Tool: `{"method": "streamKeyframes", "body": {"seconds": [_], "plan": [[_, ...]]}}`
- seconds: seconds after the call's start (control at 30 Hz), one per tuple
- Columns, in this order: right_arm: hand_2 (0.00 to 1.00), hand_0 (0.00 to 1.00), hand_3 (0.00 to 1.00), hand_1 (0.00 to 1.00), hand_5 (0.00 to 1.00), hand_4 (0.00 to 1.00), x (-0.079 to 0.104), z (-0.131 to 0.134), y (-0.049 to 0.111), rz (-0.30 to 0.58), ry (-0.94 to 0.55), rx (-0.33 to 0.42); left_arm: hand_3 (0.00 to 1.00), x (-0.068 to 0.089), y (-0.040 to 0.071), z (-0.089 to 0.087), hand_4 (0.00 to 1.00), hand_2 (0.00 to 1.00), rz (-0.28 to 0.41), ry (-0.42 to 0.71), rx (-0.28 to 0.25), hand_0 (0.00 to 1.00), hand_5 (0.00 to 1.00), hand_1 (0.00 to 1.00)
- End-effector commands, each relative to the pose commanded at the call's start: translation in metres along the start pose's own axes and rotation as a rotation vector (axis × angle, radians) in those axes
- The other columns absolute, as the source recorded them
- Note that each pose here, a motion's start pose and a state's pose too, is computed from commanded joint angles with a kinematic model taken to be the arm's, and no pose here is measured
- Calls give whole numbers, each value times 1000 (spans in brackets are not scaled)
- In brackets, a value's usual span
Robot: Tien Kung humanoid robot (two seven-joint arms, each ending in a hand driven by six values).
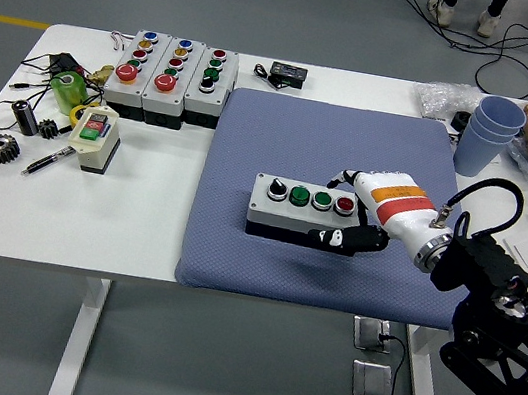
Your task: Pick up the button,place it on the desk,press the button,press the button
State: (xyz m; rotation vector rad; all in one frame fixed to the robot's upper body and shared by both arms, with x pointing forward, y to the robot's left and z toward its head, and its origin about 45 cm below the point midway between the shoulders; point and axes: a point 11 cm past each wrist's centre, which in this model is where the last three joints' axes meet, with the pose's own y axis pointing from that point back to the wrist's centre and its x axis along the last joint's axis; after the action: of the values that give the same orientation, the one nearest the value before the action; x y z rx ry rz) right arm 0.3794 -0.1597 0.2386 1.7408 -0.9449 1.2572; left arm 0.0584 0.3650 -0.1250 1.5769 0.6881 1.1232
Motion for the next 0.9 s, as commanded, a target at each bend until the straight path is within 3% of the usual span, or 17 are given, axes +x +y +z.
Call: {"method": "streamKeyframes", "body": {"seconds": [0.6,0.7,0.9], "plan": [[207,84,707,2,677,943,-25,3,0,-78,21,-18,593,-1,0,-1,344,677,-2,-3,2,624,648,657],[207,84,707,2,677,943,-20,3,0,-56,5,-16,593,-2,0,-1,344,677,-3,-4,3,624,648,657],[223,108,711,2,672,938,14,3,4,85,-133,12,594,-2,0,-2,343,677,-3,-6,5,623,651,657]]}}
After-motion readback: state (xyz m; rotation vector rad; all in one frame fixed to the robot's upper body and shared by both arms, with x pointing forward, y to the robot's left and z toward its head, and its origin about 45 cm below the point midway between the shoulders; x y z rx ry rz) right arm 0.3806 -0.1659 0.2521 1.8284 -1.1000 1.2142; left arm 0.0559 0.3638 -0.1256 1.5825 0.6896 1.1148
